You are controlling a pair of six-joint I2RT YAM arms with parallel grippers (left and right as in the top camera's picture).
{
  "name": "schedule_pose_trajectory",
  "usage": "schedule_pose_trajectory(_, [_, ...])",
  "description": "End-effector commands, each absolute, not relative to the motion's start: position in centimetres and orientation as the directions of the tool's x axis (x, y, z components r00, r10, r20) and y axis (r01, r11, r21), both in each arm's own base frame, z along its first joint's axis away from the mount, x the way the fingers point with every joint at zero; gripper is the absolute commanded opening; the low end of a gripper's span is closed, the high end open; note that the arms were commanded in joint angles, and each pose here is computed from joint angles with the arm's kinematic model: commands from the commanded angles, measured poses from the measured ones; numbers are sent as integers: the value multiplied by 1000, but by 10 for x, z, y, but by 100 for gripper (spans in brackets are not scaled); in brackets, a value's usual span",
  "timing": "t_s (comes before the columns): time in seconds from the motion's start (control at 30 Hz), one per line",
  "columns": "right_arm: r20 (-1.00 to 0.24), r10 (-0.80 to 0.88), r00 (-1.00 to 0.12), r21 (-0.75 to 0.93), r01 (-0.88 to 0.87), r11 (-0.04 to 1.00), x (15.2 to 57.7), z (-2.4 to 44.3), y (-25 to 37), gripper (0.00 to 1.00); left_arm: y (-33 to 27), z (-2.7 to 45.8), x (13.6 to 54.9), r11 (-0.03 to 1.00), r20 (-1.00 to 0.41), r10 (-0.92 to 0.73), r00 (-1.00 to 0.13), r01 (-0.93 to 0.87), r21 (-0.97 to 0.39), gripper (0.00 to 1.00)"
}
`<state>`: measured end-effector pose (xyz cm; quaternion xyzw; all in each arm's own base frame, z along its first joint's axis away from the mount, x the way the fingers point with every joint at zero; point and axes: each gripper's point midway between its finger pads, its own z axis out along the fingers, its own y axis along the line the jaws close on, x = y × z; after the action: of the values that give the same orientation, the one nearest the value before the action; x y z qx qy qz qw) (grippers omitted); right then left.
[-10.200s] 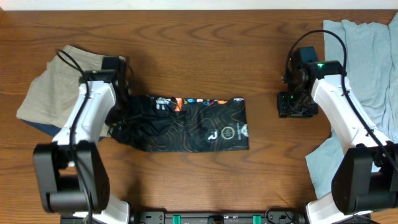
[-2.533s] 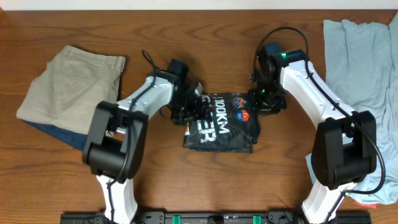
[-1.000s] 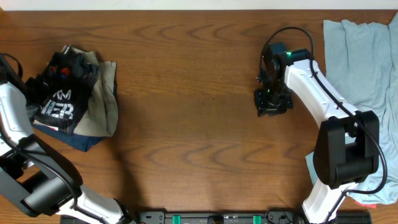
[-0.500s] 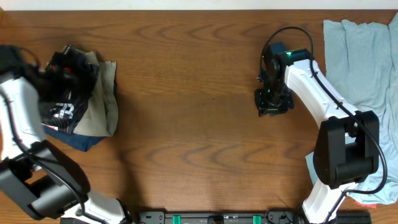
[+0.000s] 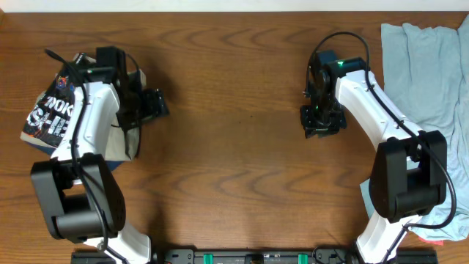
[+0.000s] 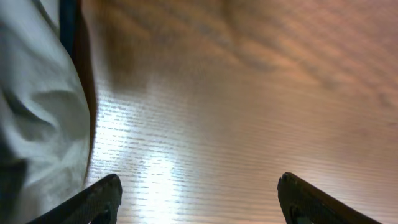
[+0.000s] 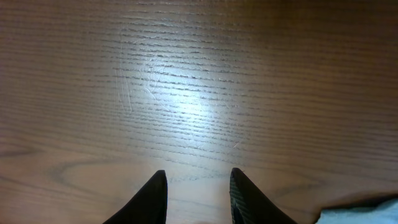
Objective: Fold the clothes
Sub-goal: 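Carry the jersey bundle left and place it on the khaki pants, then press the jersey flat on the pile and release with the left gripper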
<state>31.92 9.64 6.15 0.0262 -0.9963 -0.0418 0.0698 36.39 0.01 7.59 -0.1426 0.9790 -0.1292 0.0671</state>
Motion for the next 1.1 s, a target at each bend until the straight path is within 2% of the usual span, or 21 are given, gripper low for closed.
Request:
schedule_pose_trajectory(0.0, [123,-60,-991,82,-50,995,320,66,92,32,6,47,351,938,-49,-263,-963,-244,-246,82])
schedule_pose_trajectory(0.17, [125,-60,-990,81,-50,995,319,66,92,32,19,16,350,937,-17,-272,-962,-260,-231,82])
schedule_pose_trajectory(0.37, [134,-59,-989,80,-49,996,317,66,91,32,77,-13,352,920,-40,-389,-920,-386,-72,84])
schedule_pose_trajectory(0.6, [133,-59,-989,80,-49,996,317,66,91,32,118,3,382,866,-172,-499,-849,-484,-124,83])
schedule_pose_trajectory(0.77, [131,-59,-990,80,-49,996,318,66,91,32,91,20,403,870,-186,-461,-868,-401,-287,84])
schedule_pose_trajectory(0.9, [126,-45,-991,79,-35,996,319,66,92,32,56,23,403,885,-160,-380,-911,-308,-348,84])
schedule_pose_trajectory(1.03, [101,4,-995,101,14,995,327,65,95,36,11,22,401,917,-144,-259,-955,-195,-349,94])
schedule_pose_trajectory(1.07, [96,10,-995,111,20,994,329,65,97,40,-1,22,401,923,-142,-227,-963,-166,-348,95])
